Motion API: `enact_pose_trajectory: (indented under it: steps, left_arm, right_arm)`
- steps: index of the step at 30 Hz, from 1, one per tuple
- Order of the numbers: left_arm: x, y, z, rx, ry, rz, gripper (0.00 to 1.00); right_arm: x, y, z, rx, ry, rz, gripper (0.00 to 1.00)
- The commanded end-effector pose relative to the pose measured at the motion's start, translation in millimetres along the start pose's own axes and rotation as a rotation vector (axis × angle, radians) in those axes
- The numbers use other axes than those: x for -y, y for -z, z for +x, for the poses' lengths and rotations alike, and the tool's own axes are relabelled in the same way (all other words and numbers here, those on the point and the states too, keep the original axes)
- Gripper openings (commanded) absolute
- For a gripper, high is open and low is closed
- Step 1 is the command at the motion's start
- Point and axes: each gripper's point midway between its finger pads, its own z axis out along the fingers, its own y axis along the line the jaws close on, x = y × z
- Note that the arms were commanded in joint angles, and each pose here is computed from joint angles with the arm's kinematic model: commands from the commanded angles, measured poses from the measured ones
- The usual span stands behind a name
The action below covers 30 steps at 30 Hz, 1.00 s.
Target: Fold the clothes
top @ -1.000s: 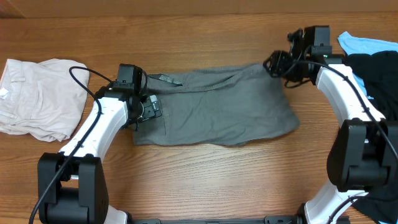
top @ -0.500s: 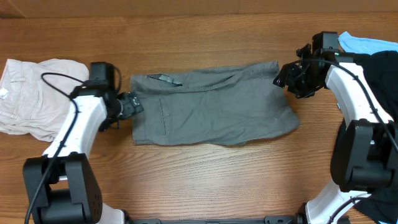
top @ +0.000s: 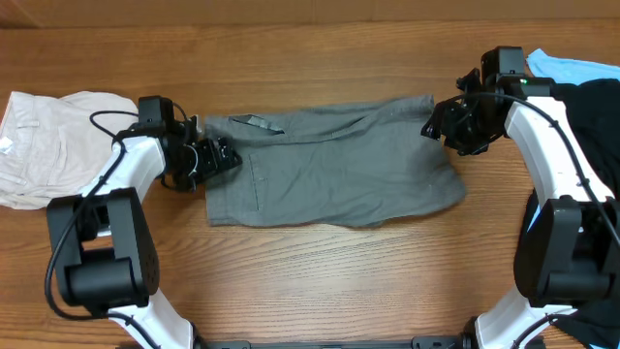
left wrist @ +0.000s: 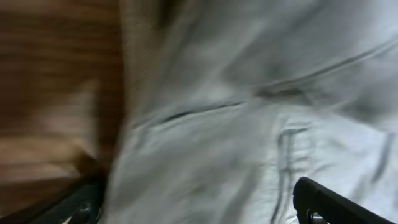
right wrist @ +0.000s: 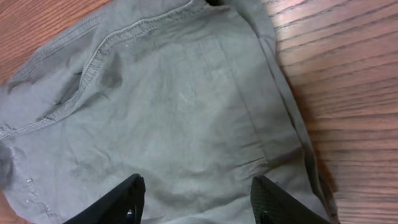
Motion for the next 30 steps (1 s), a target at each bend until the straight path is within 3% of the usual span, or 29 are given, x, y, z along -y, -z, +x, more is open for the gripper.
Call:
enact_pose_trajectory:
  steps: [1, 5, 10, 12, 16, 18, 26, 30]
  left_arm:
    - [-2.4, -36.8, 32.6, -0.148, 0.024, 0.096, 0.95]
    - [3.1, -46.1, 39.1, -0.177, 0.011, 0.123, 0.63]
    - [0.7, -42.0, 39.9, -0.187, 0.029, 0.117, 0.07]
    - [0.6, -32.3, 37.1, -0.196, 0.050, 0.113, 0.04]
    - [13.9, 2.9, 21.6, -0.201, 0.025, 0.098, 0.04]
    - [23.8, 27.2, 11.0, -0.194, 0.022, 0.069, 0.04]
    - [82.6, 107.5, -15.2, -0.138, -0.035, 0.090, 0.04]
    - [111.7, 132.8, -21.2, -0.111, -0.051, 0.187, 0.04]
  right_arm:
    - [-14.7, 14.2, -6.8, 0.048, 0.038, -0.012, 0.58]
    - [-29.6, 9.0, 0.3, 0.032, 0.083, -0.017, 0.58]
    - [-52.3, -0.1, 16.6, -0.004, 0.163, -0.010, 0.59]
    - [-62.6, -4.6, 24.0, -0.021, 0.194, -0.015, 0.55]
    - [-82.0, -19.1, 41.6, -0.066, 0.251, -0.020, 0.18]
    - [-91.1, -29.6, 52.4, -0.090, 0.276, -0.025, 0.10]
    - [-132.1, -87.7, 99.2, -0.193, 0.338, -0.096, 0.07]
    - [-163.0, -120.5, 135.6, -0.311, 0.382, -0.224, 0.06]
